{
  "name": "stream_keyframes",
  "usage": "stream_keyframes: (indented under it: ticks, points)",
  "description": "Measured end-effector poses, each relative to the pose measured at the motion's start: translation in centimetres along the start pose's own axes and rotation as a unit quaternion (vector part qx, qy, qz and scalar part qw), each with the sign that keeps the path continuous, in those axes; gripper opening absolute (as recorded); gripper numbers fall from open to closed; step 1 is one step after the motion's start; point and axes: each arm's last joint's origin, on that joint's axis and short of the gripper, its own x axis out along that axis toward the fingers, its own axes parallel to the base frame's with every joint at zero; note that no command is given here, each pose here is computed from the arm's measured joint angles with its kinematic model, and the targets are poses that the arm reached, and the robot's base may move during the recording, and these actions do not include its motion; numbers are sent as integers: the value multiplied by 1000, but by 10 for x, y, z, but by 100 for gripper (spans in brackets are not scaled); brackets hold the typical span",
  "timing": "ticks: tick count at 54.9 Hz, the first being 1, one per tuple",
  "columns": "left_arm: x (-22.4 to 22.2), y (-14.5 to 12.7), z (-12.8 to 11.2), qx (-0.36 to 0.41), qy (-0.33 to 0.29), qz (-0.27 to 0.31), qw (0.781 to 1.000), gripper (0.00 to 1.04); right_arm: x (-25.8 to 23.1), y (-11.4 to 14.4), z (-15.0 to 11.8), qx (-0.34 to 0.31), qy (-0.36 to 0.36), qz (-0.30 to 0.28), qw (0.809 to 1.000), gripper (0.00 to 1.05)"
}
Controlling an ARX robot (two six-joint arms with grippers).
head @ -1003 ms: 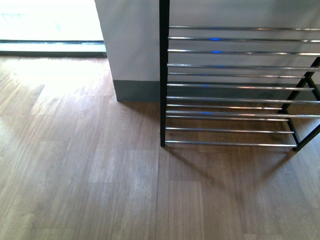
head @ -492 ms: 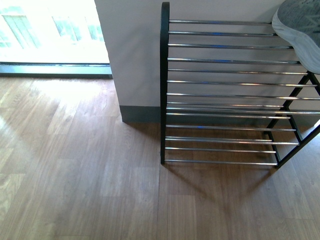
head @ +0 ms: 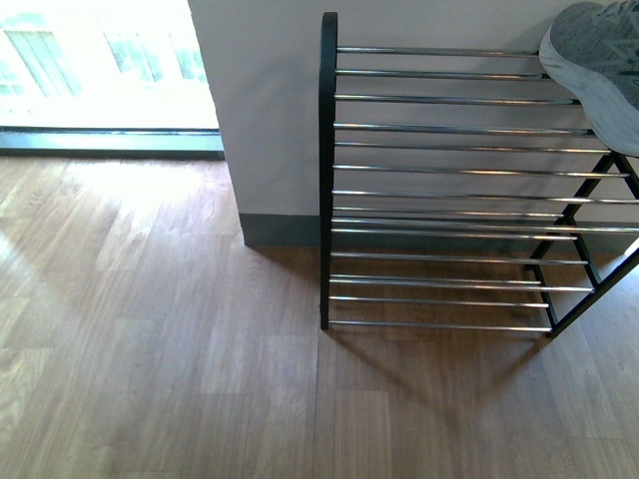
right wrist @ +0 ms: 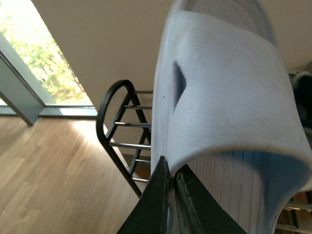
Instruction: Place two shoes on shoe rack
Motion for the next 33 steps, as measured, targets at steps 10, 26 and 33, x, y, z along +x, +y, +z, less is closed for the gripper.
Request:
stream_keyframes:
  ticks: [10,26,33]
  points:
    - [0,0,0,0,0,0,1000,2,52,41,26,-13,48,12,999,1]
    - [0,0,0,0,0,0,1000,2,147,80,10,-115,141,-32,983,1]
    - [0,0,0,0,0,0,1000,2,169,74,-4,-158,167,-61,971,1]
